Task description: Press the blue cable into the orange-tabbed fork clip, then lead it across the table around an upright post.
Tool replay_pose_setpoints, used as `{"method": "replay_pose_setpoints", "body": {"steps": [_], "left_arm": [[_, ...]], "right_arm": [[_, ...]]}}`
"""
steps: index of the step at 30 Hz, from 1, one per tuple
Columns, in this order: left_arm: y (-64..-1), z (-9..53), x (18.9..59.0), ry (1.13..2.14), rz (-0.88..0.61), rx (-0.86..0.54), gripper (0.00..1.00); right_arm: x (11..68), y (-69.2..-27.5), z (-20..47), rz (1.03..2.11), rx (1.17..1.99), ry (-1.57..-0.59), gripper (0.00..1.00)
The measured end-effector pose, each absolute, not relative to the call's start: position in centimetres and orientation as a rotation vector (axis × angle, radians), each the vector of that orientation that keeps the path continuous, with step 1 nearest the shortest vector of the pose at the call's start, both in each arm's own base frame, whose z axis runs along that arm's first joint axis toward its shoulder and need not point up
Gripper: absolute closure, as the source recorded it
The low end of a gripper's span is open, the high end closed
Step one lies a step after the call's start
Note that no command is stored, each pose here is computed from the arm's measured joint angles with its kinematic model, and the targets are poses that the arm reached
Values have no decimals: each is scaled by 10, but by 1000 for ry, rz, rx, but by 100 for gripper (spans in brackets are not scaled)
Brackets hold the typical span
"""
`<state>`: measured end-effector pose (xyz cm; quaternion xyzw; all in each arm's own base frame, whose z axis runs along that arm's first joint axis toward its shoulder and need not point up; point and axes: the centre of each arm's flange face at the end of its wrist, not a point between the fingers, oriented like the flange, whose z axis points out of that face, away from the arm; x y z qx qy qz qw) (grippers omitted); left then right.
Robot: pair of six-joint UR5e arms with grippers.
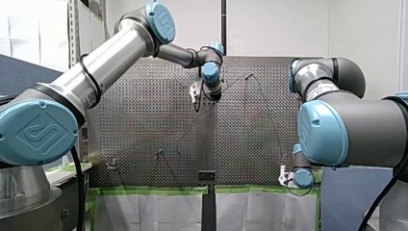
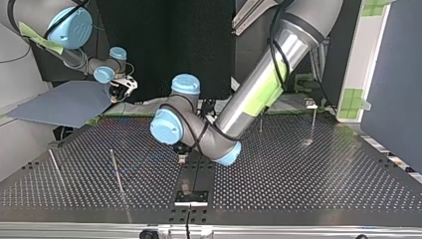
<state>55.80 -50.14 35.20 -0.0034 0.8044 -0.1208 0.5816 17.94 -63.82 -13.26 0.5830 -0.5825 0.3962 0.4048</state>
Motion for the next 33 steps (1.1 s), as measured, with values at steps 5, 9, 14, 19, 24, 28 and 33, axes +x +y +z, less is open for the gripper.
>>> {"method": "replay_pose_setpoints", "body": {"steps": [5, 9, 14, 19, 24, 28, 33], "left_arm": [[-497, 355, 555, 1925, -331, -19, 0], [-496, 353, 551, 1969, -370, -26, 0], [-496, 351, 548, 2011, -409, -14, 0], [-499, 357, 543, 2022, -461, 19, 0], [-505, 376, 532, 2013, -529, 61, 0], [-509, 394, 519, 2007, -577, 96, 0], [-510, 422, 503, 1977, -634, 146, 0]], "right_arm": [[180, -638, -133, 1002, 1473, -1470, 100], [180, -638, -133, 1003, 1474, -1470, 100], [180, -638, -133, 1003, 1476, -1470, 100], [180, -638, -133, 1003, 1476, -1470, 100], [180, -638, -133, 1003, 1476, -1470, 100], [180, -638, -133, 1002, 1477, -1470, 100], [180, -638, -133, 1002, 1477, -1469, 100]]}}
